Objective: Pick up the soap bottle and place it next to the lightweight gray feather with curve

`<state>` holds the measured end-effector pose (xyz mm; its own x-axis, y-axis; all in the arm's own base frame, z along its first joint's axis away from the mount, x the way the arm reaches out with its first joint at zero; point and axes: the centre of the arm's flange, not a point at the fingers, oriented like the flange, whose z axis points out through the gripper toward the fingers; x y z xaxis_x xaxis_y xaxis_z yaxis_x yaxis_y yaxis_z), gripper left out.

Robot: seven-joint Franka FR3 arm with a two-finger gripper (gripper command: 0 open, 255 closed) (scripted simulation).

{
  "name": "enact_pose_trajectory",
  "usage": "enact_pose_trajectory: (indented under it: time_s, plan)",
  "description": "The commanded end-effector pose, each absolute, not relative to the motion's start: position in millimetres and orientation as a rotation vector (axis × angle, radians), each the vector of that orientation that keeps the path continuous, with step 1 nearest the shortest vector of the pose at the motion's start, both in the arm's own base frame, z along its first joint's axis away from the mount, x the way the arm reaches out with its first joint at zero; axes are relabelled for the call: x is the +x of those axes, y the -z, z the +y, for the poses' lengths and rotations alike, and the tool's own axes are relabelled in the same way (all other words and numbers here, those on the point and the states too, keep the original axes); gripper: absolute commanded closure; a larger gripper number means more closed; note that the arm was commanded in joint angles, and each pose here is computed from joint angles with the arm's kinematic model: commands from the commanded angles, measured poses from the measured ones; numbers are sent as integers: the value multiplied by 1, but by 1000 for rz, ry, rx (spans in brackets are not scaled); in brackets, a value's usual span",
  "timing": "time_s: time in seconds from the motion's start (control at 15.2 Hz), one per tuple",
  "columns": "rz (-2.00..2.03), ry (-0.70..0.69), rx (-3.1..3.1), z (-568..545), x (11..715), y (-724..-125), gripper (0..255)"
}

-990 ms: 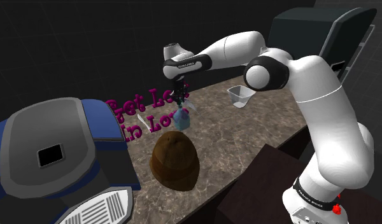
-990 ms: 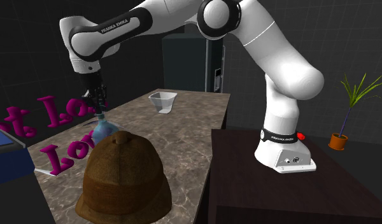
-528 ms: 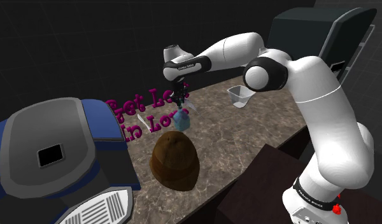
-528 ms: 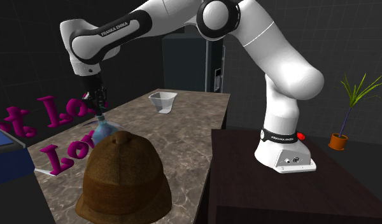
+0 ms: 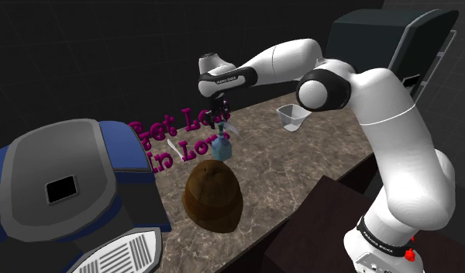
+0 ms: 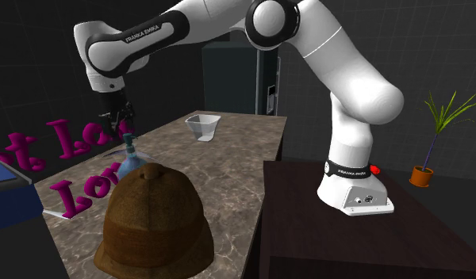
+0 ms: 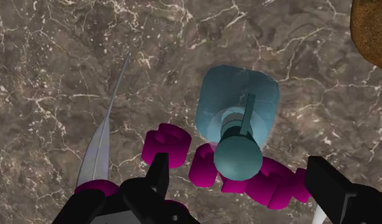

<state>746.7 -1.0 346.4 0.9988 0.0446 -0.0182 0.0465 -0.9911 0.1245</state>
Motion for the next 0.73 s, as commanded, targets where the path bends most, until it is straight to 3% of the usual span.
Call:
enact_pose_trajectory:
  time_s: [0.0,0.13,0.66]
  plan:
    - [69,23,3016,1,747,-367,0]
    - [69,23,3016,4,747,-390,0]
    - [69,23,3016,4,747,-390,0]
